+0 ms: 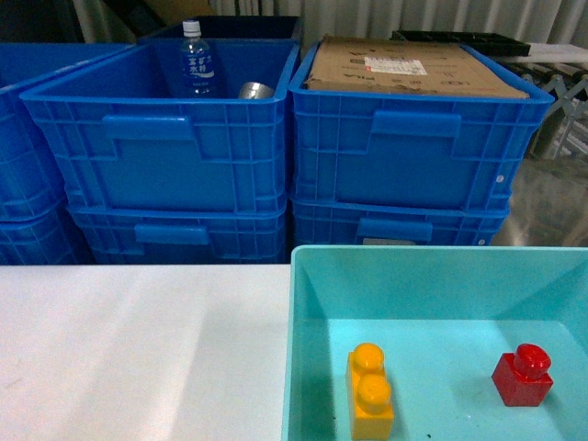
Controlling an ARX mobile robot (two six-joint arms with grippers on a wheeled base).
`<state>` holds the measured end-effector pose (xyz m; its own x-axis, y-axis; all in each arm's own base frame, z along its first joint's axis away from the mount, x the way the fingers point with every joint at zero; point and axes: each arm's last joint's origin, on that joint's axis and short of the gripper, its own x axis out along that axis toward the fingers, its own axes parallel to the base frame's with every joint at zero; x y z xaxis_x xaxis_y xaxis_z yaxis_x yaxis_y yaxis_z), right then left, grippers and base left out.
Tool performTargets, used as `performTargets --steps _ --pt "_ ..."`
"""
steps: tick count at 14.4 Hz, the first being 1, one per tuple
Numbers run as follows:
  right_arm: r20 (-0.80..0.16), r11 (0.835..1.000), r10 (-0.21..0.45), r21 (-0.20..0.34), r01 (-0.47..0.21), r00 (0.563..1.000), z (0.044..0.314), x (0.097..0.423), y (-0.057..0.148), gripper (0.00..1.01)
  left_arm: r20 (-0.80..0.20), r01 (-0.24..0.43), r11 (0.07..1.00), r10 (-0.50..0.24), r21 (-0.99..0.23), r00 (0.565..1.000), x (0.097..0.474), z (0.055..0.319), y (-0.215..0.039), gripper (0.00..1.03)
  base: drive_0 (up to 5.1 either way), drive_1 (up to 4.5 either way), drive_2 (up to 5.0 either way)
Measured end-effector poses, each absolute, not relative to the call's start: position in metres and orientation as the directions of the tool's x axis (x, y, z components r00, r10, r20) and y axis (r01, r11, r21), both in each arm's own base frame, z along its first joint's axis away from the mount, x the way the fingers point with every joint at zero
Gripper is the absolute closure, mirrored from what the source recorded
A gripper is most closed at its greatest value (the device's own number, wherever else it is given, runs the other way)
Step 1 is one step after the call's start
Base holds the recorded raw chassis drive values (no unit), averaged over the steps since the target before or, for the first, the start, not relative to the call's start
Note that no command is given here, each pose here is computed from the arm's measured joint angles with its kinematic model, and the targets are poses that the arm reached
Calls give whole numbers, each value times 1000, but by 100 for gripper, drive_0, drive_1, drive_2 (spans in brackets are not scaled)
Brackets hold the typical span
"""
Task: Pick red block from blue box to shelf
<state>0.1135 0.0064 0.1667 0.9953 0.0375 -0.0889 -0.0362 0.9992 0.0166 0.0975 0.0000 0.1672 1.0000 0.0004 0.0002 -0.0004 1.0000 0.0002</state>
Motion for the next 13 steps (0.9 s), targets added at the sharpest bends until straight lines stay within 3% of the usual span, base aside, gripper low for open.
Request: performTargets --steps 2,4,5,6,7,11,13 --pt "-134 998 51 28 -47 990 173 123 13 3 0 0 1000 0 0 1000 97 167 0 5 0 0 0" --pt "-218 993 102 74 -87 971 176 144 24 3 0 0 1000 0 0 1000 97 167 0 5 0 0 0" --pt "-277 991 123 78 -105 953 185 182 37 3 0 -1 1000 1 0 1000 97 167 0 5 0 0 0" --pt "-439 993 115 49 -105 891 165 231 51 3 0 0 1000 0 0 1000 97 167 0 5 0 0 0" --pt "-494 994 112 42 -105 862 153 243 55 3 0 0 1000 0 0 1000 97 167 0 5 0 0 0" --pt "-597 994 96 17 -108 796 112 269 67 3 0 0 1000 0 0 1000 97 167 0 5 0 0 0" --pt "-613 996 68 0 -86 787 98 281 69 3 0 0 1000 0 0 1000 97 167 0 5 0 0 0"
